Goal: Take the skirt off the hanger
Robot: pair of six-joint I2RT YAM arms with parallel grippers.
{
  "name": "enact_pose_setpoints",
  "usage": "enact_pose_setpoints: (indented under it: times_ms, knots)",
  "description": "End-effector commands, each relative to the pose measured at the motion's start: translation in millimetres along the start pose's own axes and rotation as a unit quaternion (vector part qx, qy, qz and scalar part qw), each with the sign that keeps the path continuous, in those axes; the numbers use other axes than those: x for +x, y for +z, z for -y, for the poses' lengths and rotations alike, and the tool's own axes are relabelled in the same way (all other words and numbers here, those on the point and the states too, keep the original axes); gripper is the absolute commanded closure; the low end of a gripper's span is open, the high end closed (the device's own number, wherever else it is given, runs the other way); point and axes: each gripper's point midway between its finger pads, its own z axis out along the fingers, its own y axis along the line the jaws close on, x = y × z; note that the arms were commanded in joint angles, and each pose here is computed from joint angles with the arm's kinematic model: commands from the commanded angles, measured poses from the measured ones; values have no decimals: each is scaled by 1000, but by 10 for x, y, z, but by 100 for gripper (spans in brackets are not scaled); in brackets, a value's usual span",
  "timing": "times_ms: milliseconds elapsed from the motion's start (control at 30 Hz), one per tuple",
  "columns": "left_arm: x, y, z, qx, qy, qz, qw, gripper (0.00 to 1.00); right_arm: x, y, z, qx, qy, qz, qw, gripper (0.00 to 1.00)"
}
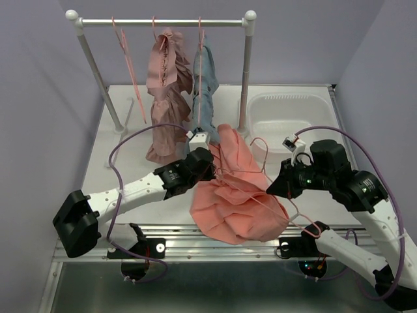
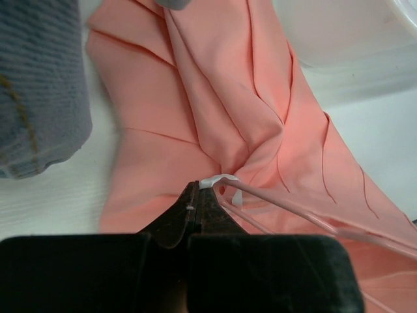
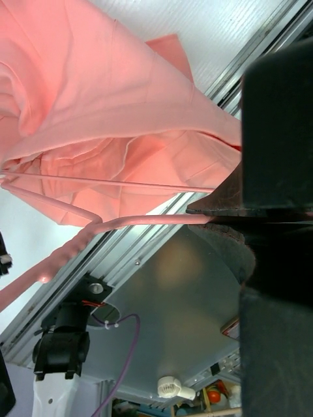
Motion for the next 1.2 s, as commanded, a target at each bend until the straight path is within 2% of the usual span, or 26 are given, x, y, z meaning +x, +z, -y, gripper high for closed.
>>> enact_pose_setpoints:
  times_ms: [0,333,567,667,700,767,833,1000,1167]
  knots:
    - [-182,-4,-133,-14,-32,22,999,100,-125,-218,-170,-14,-26,36,999,99]
    - [-24,100,-236,-22,-38,-6,999,100,-383,-453,-239,2,-38,119,992,99]
    - [15,51,105,68,-17,-28,997,100,-802,-620,-64,55,-30,266,962,99]
    - [-1,-69,312,106,7,-24,994,70,-953,-599,42,68,-34,318,945,99]
    - [-3,-105,362,114,15,-22,993,43,-985,-576,62,69,-35,327,942,99]
    - [-31,-234,488,139,28,-13,990,16,-1096,-543,67,63,-42,354,932,99]
    - [-32,-334,591,161,36,-9,986,1,-1203,-552,96,70,-42,375,924,99]
    - [22,-647,834,224,70,-4,972,1,-1401,-677,347,139,-3,424,895,99]
    - [216,-886,1269,308,134,4,942,1,-1505,-658,331,133,-2,439,888,99]
